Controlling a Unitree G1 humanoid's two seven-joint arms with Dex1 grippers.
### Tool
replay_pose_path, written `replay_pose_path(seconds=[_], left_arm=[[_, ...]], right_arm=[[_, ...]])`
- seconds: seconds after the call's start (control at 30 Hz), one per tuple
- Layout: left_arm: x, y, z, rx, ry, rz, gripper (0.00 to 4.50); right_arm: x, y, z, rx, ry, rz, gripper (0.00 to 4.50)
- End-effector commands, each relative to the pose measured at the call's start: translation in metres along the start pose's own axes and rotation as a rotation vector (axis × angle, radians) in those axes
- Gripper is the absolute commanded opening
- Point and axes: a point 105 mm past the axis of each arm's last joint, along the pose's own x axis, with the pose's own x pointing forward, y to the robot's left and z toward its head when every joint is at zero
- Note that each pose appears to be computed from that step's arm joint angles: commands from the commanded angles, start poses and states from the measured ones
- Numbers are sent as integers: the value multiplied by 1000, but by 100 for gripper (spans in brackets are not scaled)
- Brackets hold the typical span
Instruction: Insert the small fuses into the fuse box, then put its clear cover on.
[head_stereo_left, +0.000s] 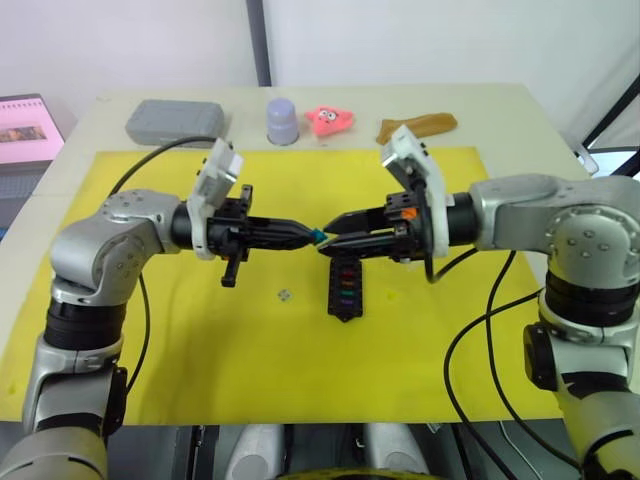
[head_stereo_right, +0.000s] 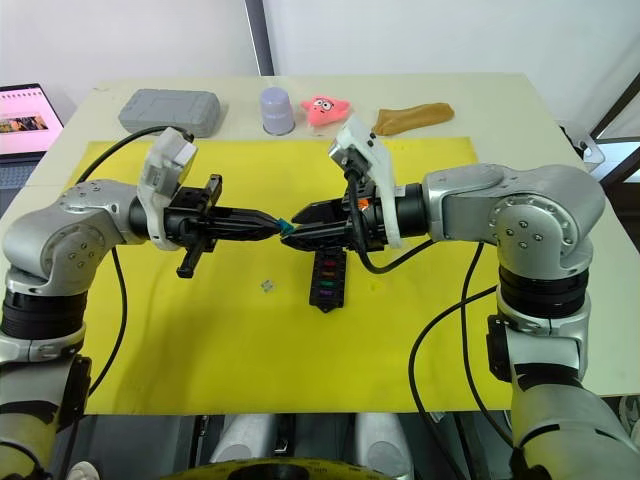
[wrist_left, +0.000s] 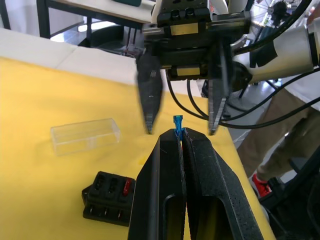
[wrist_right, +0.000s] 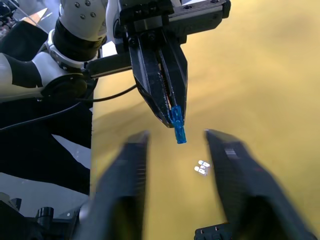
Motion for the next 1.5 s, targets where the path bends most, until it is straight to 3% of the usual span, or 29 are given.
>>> replay_pose_path(seconds=[0.03,1.37,1.47,1.5], left_arm=[[-3,-2,4,25,-7,2,0],[-1,-4,2,21,-10,9,0],[0,-4,2,20,-10,11,0],[-1,-4,2,20,-11,12,0]], right_arm=[[-3,6,11,-41,-26,12,132],[1,5,12,-62,0,11,132],[1,5,11,-61,2,11,55],[1,5,11,-61,3,12,4]])
